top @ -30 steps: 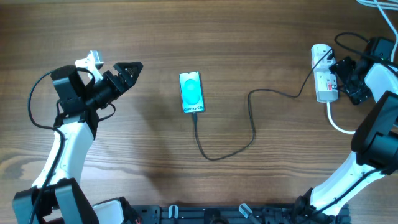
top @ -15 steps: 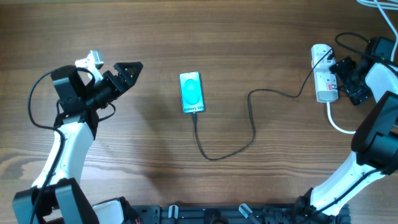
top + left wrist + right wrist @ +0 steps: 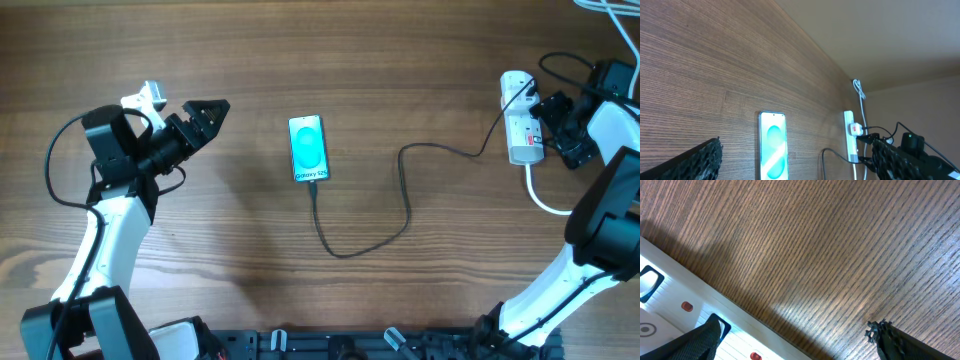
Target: Plug charger to phone and switch on socket
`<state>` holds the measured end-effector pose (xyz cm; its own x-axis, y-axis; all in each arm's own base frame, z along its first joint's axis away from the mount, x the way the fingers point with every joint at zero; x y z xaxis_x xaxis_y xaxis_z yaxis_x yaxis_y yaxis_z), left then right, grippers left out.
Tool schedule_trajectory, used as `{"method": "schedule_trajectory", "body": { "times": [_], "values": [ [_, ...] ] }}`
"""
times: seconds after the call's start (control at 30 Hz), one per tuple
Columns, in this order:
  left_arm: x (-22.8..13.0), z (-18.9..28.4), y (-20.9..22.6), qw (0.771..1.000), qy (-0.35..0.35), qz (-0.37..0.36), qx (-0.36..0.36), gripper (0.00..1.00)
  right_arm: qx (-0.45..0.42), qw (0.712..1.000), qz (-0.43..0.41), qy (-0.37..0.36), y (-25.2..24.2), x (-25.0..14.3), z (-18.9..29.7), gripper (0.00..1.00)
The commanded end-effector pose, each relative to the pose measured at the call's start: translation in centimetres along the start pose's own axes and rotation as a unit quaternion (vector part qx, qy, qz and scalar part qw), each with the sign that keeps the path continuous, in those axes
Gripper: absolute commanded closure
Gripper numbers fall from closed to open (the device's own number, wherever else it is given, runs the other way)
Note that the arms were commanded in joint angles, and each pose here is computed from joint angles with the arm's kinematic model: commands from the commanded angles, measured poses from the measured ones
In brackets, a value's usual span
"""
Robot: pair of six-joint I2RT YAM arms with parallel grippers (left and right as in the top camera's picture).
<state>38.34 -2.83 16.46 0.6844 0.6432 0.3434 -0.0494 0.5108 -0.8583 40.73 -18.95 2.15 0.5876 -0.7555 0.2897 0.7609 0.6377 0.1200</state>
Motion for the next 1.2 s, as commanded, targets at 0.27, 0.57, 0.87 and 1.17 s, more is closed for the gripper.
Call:
{"method": "schedule_trajectory", "body": {
  "times": [0.27,0.57,0.87,1.17],
  "values": [
    [0.7,0.5,-1.3,1.0,-0.012,-0.024,-0.009,0.0,0.035,0.997,0.059,0.042,2.0,-2.9,-1.5,0.0],
    [0.8,0.5,-1.3,1.0,-0.012,-0.024,-0.009,0.0,0.031,0.996,0.064,0.055,1.8,-3.5,-1.5,0.0],
    [0.8,0.5,-1.3,1.0,-0.012,-0.024,-0.009,0.0,0.019,0.995,0.078,0.063,1.3,-3.9,-1.5,0.0],
    [0.7,0.5,-1.3,1.0,-0.012,-0.024,-0.009,0.0,0.002,0.982,0.162,0.1,-0.2,-5.1,-0.9,0.0]
  ]
}}
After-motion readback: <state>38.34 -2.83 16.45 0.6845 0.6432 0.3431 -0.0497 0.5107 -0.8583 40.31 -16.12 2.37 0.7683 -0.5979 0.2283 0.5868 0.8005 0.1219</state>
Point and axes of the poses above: each gripper's point midway between its finger pads, its own z axis back along the fingers, its own y axis along the line the jaws close on, x = y × z, the point moved 1 cm from there along z, back along the fingers, and after that the axes turned 7 degrees about z, right-handed, at the moved point
